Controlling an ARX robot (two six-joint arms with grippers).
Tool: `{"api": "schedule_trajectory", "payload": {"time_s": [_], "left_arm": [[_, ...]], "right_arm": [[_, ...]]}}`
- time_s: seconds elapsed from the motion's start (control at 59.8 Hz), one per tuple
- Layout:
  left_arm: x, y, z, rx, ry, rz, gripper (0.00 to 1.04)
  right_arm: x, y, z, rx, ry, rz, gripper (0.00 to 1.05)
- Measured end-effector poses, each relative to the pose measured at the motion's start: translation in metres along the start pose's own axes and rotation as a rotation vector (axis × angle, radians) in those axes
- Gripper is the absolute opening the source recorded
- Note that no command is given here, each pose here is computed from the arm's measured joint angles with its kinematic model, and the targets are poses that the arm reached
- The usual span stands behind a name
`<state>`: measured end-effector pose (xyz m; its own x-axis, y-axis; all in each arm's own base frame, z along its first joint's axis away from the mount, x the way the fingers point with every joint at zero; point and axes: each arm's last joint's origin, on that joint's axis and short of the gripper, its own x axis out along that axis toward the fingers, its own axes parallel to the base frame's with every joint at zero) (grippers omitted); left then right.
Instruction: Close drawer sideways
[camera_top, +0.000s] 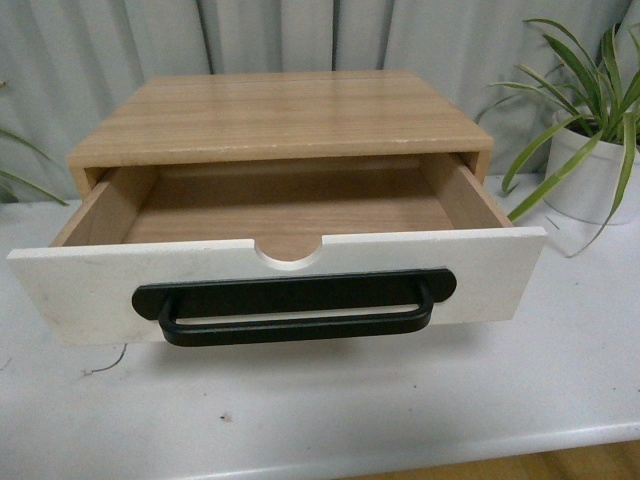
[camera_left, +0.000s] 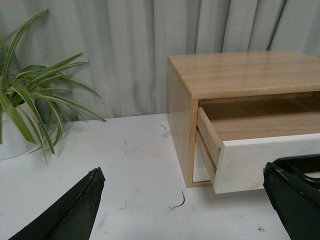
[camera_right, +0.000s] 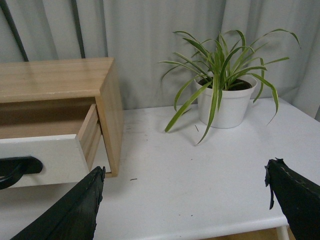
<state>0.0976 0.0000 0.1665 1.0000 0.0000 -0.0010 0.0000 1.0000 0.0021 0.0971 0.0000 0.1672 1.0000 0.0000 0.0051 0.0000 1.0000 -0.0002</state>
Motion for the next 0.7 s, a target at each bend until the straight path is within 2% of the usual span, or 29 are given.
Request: {"api": "schedule_trajectory", "payload": {"time_s": [0.703], "left_arm": [[0.0,0.0,0.0,0.0,0.0,0.0,0.98]], "right_arm": [[0.0,0.0,0.0,0.0,0.0,0.0,0.98]]}}
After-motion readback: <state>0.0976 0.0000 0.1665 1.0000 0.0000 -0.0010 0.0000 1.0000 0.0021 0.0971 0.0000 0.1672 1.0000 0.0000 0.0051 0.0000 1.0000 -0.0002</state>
